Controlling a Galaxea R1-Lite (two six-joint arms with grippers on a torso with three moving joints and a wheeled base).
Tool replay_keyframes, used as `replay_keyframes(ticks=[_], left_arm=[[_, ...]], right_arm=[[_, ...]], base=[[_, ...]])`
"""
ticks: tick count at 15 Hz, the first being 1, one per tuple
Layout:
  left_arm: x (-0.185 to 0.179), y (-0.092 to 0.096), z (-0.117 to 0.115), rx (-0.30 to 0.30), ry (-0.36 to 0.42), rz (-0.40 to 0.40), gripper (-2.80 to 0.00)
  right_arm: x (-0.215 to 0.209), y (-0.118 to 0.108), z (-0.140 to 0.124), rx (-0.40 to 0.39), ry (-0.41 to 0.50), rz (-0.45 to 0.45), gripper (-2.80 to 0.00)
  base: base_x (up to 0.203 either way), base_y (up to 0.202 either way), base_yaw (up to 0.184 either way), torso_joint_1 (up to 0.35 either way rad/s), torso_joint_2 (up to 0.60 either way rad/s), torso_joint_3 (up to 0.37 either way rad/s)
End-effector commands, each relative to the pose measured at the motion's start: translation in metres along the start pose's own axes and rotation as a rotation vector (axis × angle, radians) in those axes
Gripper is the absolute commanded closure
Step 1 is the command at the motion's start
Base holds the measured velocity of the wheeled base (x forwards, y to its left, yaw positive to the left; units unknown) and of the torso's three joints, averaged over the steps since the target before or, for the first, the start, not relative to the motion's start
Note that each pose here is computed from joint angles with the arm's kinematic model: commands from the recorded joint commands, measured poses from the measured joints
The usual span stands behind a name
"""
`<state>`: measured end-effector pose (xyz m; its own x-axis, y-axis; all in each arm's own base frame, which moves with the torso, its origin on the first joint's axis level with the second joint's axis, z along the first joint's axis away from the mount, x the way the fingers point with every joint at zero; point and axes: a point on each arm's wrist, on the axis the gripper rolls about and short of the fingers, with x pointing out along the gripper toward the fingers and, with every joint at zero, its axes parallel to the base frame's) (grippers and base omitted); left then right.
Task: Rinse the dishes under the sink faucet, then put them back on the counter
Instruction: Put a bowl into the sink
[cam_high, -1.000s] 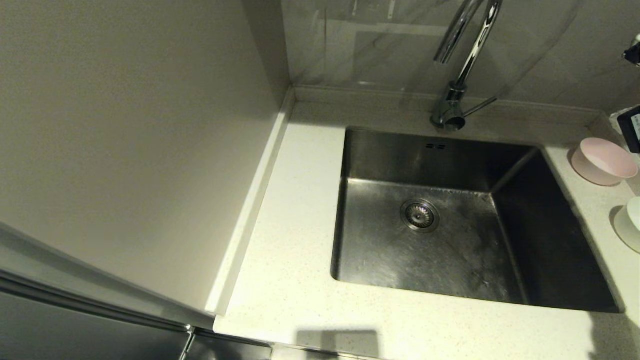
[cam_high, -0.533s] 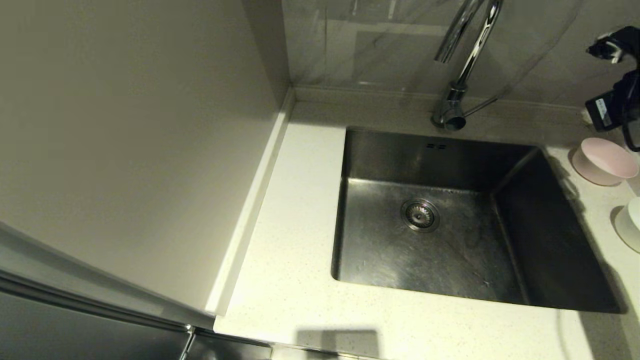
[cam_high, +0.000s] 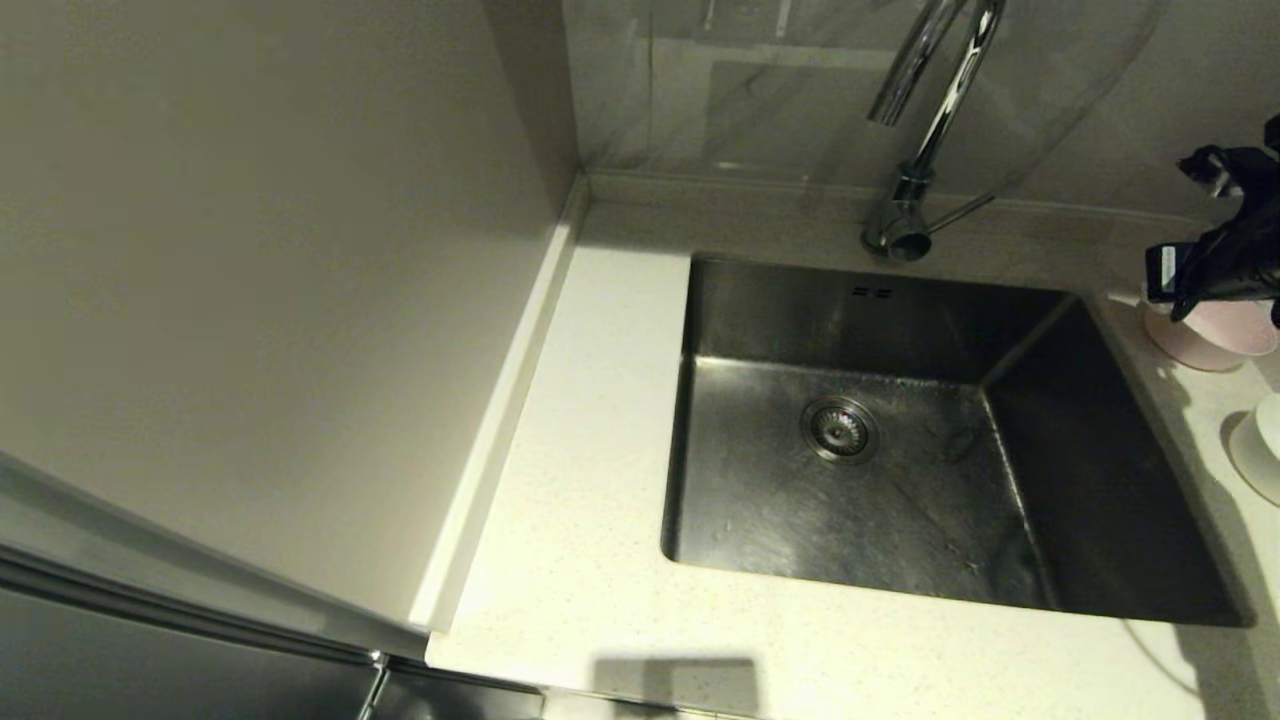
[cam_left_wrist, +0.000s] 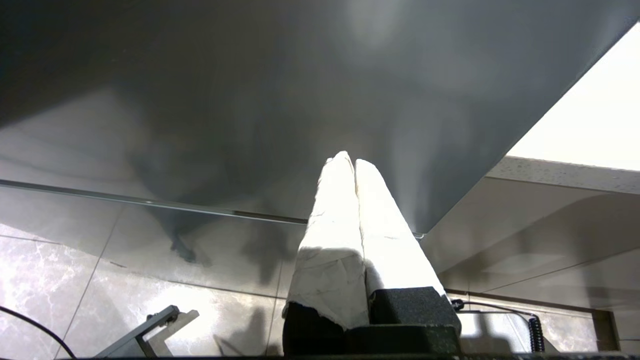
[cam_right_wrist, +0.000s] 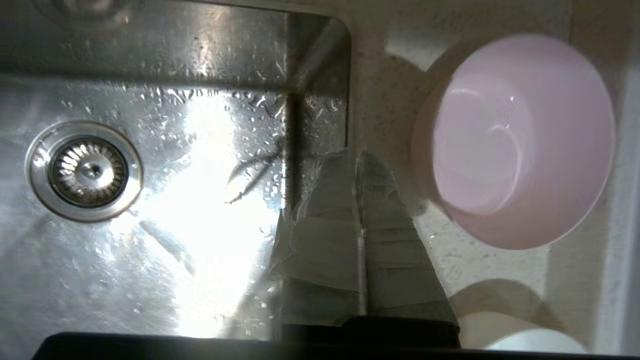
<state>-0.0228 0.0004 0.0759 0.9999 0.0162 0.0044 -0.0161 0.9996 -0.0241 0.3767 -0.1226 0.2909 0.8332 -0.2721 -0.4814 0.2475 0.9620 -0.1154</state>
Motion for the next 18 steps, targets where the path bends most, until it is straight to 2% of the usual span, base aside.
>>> replay_keyframes(ticks=[1, 3, 9, 12, 14, 18], left_arm=[[0.000, 0.000, 0.000, -0.001, -0.002, 0.001, 0.00], [0.000, 0.000, 0.000, -0.001, -0.002, 0.001, 0.00], [0.000, 0.000, 0.000, -0.001, -0.002, 0.001, 0.00], [0.000, 0.000, 0.000, -0.001, -0.002, 0.001, 0.00], [0.000, 0.000, 0.000, -0.001, -0.002, 0.001, 0.00], [0.000, 0.000, 0.000, -0.001, -0.002, 0.001, 0.00]], right_arm=[[0.006, -0.002, 0.000, 0.007, -0.016, -0.008, -2.80], [0.012, -0.005, 0.001, 0.040, -0.044, -0.034, -2.80], [0.027, -0.023, -0.004, 0.062, -0.059, -0.098, -2.80], [0.042, -0.029, -0.003, 0.065, -0.116, -0.156, -2.80], [0.051, -0.033, -0.005, 0.020, -0.133, -0.192, -2.80], [0.059, -0.033, -0.011, 0.000, -0.111, -0.191, -2.80]], base=[[0.000, 0.000, 0.000, 0.000, 0.00, 0.000], [0.000, 0.000, 0.000, 0.000, 0.00, 0.000], [0.000, 0.000, 0.000, 0.000, 0.00, 0.000], [0.000, 0.000, 0.000, 0.000, 0.00, 0.000], [0.000, 0.000, 0.000, 0.000, 0.00, 0.000], [0.000, 0.000, 0.000, 0.000, 0.00, 0.000]])
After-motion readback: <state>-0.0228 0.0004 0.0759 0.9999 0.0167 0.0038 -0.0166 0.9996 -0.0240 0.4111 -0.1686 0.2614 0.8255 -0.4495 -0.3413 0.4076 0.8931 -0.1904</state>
